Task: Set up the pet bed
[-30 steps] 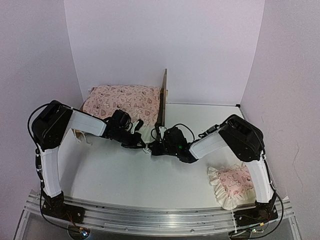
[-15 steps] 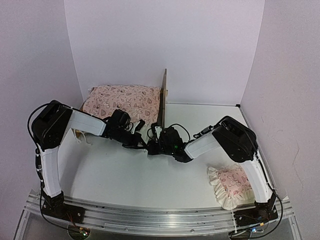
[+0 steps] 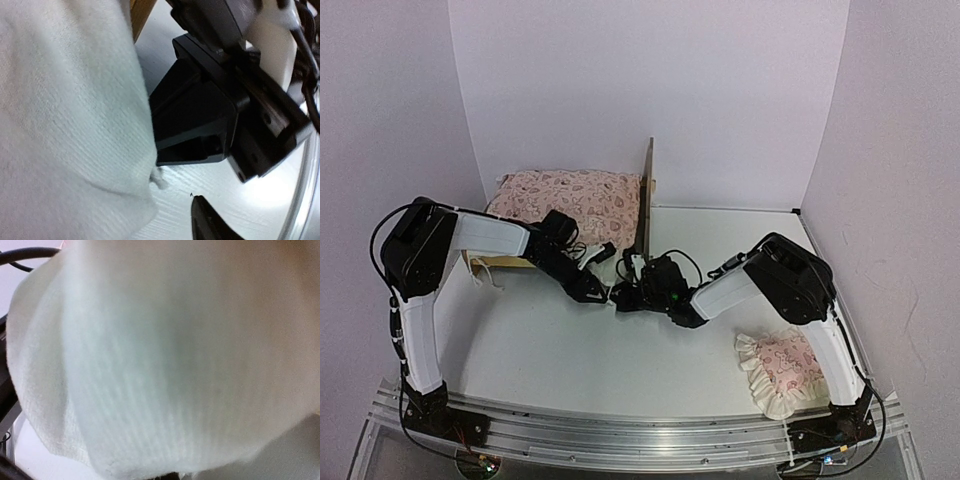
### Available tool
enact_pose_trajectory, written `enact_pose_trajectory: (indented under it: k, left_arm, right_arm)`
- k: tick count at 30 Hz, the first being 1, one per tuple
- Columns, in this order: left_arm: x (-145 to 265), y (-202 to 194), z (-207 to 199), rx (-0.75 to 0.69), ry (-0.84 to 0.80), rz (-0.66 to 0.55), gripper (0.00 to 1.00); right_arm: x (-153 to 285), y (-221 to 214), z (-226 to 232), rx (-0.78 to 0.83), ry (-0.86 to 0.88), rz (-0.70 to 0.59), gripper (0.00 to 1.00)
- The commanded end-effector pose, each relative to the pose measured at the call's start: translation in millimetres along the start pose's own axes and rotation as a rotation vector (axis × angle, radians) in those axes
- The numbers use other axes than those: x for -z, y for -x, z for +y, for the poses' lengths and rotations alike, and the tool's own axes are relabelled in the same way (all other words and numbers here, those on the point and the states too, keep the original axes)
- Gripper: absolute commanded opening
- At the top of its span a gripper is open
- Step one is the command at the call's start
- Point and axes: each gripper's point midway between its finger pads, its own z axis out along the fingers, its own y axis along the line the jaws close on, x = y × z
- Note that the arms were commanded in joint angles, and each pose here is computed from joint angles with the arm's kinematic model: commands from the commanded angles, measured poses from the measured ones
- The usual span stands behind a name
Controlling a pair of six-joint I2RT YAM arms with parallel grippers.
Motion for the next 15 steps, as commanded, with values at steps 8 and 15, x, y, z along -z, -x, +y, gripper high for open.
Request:
enact_pose_trajectory:
  k: [8, 15]
  left_arm:
    - [11, 16, 51, -0.648, 0.272, -0.063, 0.22]
    - [11, 22, 27, -1.009, 0.278, -0.232, 0.23]
  right_arm:
    - [1, -18, -13, -0.138, 0.063, 0.073, 0.00]
    - [1, -11, -13, -0.160, 0.071, 0.055, 0.00]
